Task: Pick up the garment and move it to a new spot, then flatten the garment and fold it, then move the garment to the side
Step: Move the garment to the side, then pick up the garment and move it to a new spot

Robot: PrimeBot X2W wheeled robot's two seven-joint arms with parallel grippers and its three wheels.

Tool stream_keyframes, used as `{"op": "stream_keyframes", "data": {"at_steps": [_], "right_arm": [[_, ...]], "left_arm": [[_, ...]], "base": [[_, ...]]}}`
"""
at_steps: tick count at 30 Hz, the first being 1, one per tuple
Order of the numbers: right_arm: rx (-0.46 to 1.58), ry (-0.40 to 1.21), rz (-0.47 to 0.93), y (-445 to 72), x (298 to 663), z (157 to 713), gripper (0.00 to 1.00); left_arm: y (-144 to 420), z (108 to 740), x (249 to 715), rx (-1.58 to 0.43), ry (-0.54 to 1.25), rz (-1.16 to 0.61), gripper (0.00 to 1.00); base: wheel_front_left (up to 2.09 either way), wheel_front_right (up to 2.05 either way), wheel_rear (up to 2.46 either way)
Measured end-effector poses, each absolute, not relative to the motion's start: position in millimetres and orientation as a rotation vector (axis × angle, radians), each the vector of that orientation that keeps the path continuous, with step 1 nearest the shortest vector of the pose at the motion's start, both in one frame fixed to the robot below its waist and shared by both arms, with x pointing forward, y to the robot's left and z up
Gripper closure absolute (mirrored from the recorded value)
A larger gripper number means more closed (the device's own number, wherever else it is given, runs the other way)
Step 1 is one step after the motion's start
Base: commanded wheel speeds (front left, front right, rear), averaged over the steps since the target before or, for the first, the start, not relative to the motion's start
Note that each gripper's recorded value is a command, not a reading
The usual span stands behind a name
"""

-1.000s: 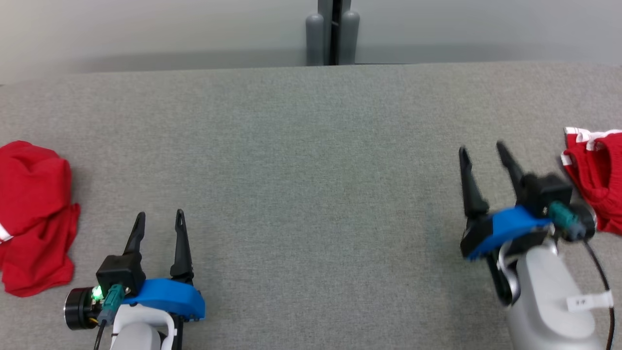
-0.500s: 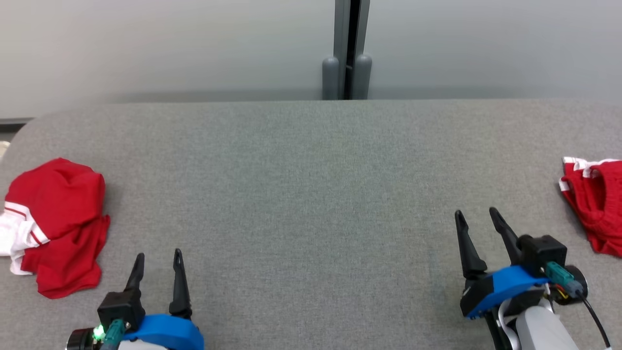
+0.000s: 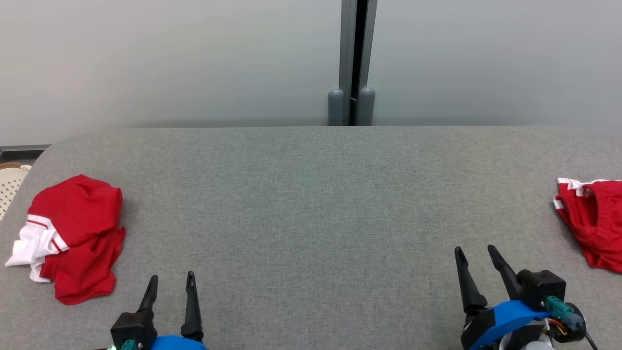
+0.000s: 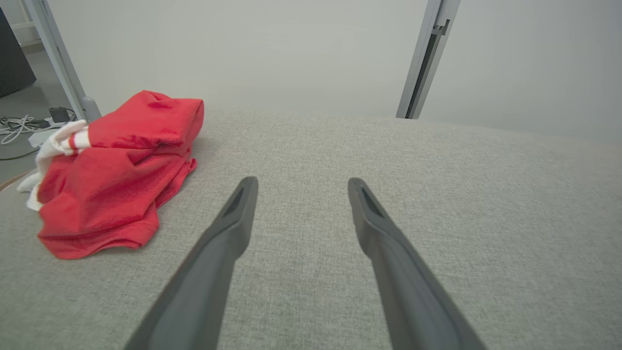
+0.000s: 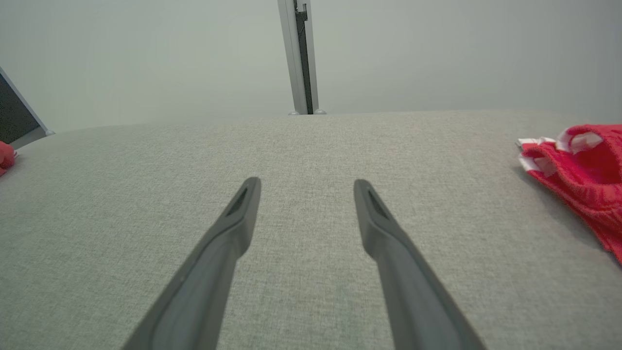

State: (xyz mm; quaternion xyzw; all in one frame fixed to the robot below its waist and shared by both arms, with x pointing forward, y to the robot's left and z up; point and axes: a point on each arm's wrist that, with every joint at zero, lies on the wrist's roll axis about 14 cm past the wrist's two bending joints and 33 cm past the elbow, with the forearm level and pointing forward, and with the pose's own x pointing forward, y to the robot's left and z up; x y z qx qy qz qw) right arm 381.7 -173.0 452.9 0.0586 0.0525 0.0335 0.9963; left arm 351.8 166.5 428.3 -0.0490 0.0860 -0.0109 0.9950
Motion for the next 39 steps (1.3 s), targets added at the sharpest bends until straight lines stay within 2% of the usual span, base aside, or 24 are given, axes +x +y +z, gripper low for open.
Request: {"op": "stream_keyframes", "data": {"at_steps": [10, 16, 24, 29, 33, 39], "right_arm": [[0.114, 0.139, 0.146, -145.7, 390.8, 443.1, 0.00], [0.104, 0.167, 0.288, -95.6, 403.0, 435.9, 0.00], [0.101, 0.200, 0.529, -9.5, 410.1, 429.7, 0.00], [0.105, 0.233, 0.617, 20.3, 404.9, 420.2, 0.00], [0.108, 0.241, 0.626, 23.7, 406.6, 416.5, 0.00], [0.115, 0.253, 0.609, 18.8, 418.1, 406.5, 0.00]], "left_arm": [[184.1, 425.8, 344.5, -0.101, 0.179, 0.036, 0.00], [227.2, 428.0, 324.4, -0.119, 0.167, 0.187, 0.00], [288.2, 414.1, 266.1, -0.144, 0.206, 0.432, 0.00], [308.9, 405.0, 239.7, -0.177, 0.232, 0.540, 0.00], [310.3, 400.8, 239.5, -0.189, 0.247, 0.543, 0.00], [318.4, 410.2, 282.6, -0.225, 0.206, 0.494, 0.00]], "base": [[0.00, 0.00, 0.00], [0.00, 0.00, 0.00], [0.00, 0.00, 0.00], [0.00, 0.00, 0.00], [0.00, 0.00, 0.00], [0.00, 0.00, 0.00]]}}
